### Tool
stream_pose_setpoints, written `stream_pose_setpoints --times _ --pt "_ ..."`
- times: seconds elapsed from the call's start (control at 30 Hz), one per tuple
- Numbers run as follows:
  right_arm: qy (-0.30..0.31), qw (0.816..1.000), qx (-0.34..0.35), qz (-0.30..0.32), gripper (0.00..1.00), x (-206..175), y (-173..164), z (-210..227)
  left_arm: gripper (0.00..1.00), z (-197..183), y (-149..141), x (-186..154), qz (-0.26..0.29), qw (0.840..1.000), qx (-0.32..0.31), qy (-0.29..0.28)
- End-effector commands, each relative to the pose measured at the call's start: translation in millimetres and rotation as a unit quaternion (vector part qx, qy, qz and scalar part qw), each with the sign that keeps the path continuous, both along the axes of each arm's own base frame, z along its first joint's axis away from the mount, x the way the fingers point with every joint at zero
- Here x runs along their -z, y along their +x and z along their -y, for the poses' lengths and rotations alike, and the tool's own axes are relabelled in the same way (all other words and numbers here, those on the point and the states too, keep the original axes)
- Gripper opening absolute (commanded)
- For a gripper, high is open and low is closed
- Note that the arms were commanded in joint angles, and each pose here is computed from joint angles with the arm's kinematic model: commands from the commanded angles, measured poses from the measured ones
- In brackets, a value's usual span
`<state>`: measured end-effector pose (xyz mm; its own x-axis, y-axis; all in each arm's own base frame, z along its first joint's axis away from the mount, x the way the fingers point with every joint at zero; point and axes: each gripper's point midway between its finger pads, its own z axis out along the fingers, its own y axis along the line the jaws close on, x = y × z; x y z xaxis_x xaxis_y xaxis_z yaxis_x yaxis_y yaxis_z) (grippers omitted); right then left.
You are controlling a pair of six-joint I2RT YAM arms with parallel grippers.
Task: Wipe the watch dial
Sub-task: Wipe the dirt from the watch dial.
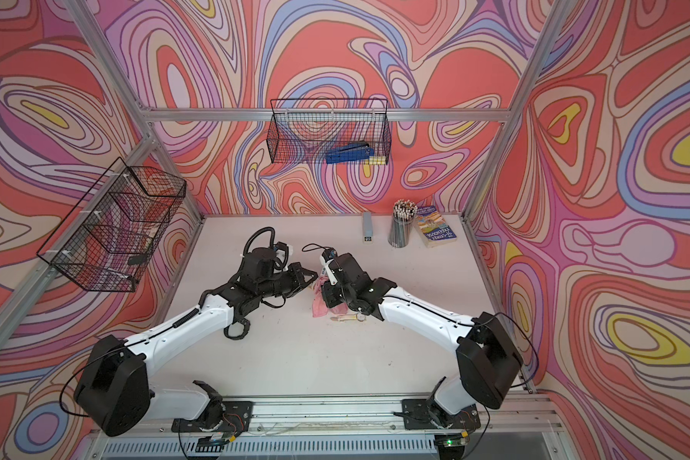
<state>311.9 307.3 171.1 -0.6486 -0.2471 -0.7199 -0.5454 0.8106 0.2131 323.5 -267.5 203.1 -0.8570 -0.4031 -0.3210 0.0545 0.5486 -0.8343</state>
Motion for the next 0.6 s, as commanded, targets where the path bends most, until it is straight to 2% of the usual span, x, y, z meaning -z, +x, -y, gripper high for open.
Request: stream_pose_setpoints --times 0.0,0.33,0.43,0.57 --pt "0.020 0.999 0.024 0.033 0.00 -24 14 -5 0.00 4 -11 -10 0.008 1.000 0.018 -0.009" --pt "0.037 0.997 -0.054 0.032 0.00 -33 -20 -38 0.00 3 -1 -5 -0.001 1.000 0.001 0.005" --pt "0.054 0.996 -0.051 0.043 0.00 -43 -19 -43 0.00 3 0 0 -0.009 1.000 -0.001 0.007" --pt "0.057 0.996 0.000 0.063 0.00 -56 -5 -34 0.00 2 -4 6 -0.019 1.000 -0.001 0.011"
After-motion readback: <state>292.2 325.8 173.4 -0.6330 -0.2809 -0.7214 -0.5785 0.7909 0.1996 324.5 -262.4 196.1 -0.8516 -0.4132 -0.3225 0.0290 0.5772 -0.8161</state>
